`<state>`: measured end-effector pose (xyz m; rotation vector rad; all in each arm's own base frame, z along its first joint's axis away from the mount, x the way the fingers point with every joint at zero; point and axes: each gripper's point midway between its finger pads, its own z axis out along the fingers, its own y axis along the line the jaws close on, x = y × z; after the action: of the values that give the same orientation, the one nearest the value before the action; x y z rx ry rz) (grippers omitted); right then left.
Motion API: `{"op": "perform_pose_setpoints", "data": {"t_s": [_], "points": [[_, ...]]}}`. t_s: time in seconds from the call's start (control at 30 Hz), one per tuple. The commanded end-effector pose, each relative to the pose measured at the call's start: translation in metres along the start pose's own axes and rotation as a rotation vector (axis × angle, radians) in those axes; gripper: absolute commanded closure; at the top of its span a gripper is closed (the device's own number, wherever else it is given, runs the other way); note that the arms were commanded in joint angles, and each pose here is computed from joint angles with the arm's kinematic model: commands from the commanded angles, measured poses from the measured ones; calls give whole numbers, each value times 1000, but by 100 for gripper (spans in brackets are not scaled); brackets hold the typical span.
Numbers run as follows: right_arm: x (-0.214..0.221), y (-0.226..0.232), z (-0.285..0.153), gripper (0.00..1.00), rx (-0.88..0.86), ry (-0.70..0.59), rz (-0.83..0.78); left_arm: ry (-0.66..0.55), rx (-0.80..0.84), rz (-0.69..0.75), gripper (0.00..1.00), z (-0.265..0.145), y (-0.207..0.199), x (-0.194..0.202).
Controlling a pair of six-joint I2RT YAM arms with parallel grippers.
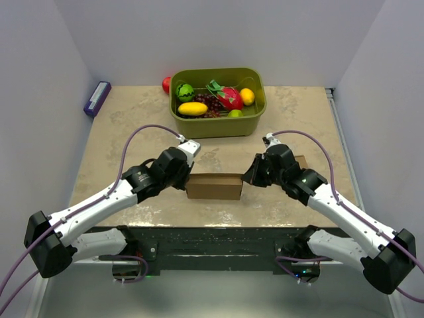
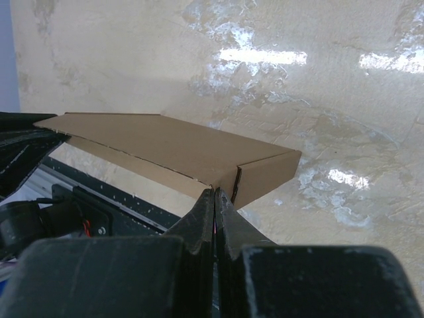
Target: Fold the paper box
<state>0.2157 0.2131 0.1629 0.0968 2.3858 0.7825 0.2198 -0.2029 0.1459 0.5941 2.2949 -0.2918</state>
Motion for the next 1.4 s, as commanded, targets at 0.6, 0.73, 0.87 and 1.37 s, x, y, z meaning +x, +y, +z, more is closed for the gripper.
{"op": "perform_pose_setpoints", "data": {"t_s": [0.6,0.73,0.87,1.37], "points": [[6,-28,-7,100,122,37,-140,59,47,13,78,5,-10,13],[11,-34,-3,100,135,59,-162,63,44,14,78,6,-10,14],[15,-40,0,100,149,68,-162,60,45,12,78,5,-10,14],[3,-35,-7,100,154,15,-127,-124,81,-45,46,-31,-10,-21]]}}
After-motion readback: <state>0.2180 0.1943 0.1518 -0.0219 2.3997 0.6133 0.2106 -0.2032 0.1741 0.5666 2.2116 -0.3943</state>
